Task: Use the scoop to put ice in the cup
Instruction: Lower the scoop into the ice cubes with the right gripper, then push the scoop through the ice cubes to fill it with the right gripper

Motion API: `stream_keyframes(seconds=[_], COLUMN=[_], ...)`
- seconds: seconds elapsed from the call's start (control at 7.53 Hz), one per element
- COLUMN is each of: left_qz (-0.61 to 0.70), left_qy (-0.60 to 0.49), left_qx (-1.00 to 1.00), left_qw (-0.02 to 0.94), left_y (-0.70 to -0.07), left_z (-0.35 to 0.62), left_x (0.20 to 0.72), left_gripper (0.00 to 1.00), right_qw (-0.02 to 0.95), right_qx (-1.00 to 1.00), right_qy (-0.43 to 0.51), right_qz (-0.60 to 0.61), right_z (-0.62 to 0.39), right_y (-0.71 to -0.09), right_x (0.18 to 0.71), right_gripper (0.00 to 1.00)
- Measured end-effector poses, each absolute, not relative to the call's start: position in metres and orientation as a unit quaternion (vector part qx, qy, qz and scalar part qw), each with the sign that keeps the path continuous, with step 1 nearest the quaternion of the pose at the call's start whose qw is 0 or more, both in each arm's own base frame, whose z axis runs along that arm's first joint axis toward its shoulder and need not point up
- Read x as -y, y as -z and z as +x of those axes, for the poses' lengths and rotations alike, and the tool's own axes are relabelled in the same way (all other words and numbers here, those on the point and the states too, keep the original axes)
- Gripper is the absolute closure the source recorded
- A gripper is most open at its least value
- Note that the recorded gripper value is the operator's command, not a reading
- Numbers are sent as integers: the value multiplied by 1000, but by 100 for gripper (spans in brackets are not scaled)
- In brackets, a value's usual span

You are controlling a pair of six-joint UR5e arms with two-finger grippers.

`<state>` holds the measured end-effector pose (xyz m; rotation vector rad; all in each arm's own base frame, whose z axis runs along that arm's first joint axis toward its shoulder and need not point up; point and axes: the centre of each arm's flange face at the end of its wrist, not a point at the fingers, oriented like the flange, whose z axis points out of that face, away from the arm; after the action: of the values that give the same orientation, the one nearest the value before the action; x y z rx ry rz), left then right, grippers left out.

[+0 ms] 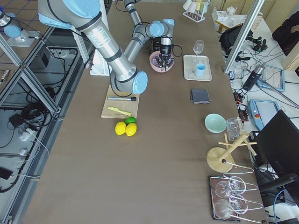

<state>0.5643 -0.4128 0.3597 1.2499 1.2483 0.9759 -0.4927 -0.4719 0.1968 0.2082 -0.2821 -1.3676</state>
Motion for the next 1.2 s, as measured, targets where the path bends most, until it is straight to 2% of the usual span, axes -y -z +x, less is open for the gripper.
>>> stream_keyframes(seconds=[1.2], left_qz=[525], left_qy=[-409], left_qx=[-524], left_qw=[532], left_y=[-359], left_z=[564], left_x=[412], left_gripper=[3], right_qw=[792], right_qx=[171], right_qy=[573], right_qz=[120], right_z=[-498], right_y=[-197], right_x=[470], right_gripper=[100])
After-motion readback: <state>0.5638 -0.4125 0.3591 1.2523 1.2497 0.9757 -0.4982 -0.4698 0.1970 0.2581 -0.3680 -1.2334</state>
